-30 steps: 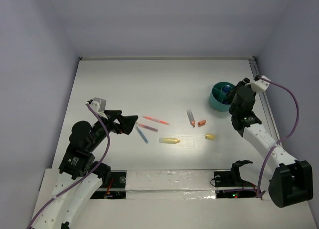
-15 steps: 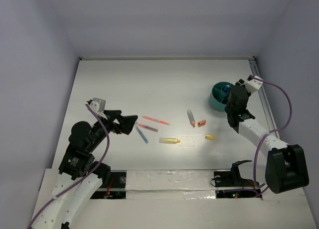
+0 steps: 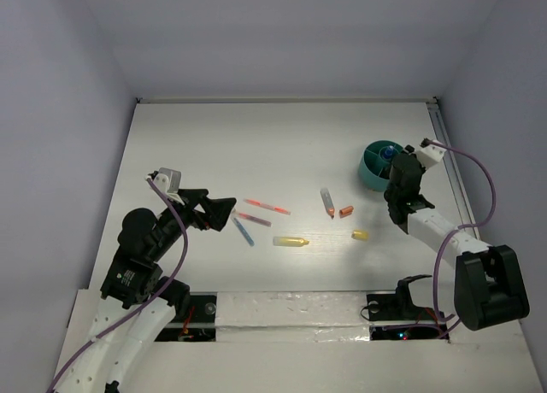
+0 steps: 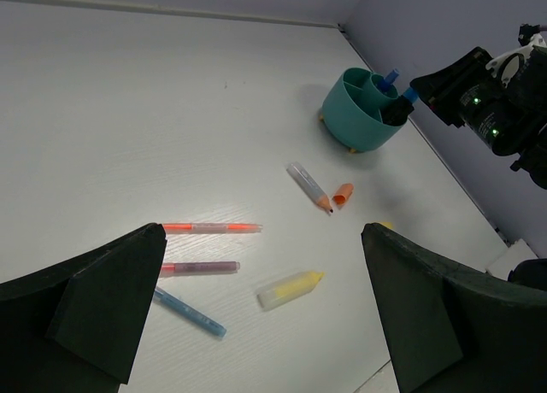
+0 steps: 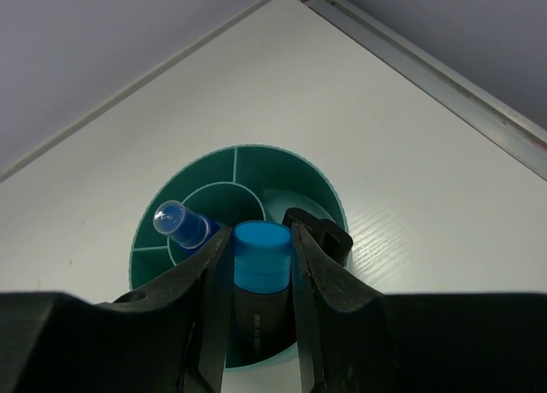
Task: Sort the stationery into containers
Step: Place the pen in the storage box, then pick up the pen from the center of the board.
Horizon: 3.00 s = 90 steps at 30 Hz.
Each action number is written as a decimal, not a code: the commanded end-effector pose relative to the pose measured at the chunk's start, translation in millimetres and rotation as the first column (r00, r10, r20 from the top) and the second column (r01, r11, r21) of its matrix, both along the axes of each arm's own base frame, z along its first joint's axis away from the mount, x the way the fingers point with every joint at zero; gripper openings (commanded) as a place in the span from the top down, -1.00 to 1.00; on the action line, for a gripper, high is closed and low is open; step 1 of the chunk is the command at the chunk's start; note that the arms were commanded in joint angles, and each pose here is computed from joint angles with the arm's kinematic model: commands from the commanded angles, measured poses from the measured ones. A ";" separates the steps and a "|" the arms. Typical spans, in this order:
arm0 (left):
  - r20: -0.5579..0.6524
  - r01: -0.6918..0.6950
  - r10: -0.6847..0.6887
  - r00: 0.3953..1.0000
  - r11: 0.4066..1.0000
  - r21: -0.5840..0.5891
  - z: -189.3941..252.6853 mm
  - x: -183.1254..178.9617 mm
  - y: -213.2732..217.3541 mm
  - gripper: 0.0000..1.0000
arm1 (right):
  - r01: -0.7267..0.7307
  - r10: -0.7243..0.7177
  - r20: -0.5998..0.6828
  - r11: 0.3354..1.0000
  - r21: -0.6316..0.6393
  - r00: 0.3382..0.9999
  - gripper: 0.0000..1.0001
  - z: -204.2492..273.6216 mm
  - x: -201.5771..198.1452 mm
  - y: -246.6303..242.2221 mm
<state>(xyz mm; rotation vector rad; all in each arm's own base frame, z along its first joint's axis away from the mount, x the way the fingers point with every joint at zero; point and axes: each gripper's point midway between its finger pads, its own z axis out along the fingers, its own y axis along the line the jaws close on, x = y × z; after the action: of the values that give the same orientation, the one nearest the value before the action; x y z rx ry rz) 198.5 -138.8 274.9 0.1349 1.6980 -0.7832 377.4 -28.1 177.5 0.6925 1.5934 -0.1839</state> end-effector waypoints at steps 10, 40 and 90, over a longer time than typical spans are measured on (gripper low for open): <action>0.028 0.004 -0.003 1.000 1.000 -0.014 7.9 4.2 -3.1 -0.98 | -0.090 0.091 -0.020 0.995 0.036 0.996 -0.08 10.7 -0.2 21.1; -0.007 -0.030 0.030 1.000 1.000 -0.005 -1.6 16.3 2.8 -0.98 | -0.762 0.761 -0.413 0.613 0.208 0.500 0.90 -28.6 -23.4 220.3; -0.062 0.103 -0.104 0.993 0.995 -0.013 -12.9 17.8 -19.7 -0.98 | -0.800 0.763 -0.590 0.514 0.308 0.263 0.81 -103.4 -47.9 243.2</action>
<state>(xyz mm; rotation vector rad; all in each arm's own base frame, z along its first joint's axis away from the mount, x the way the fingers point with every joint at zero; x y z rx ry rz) 217.9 -144.5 254.9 0.1315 1.7922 -0.7966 313.0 189.2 28.4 -0.2970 2.6157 0.1793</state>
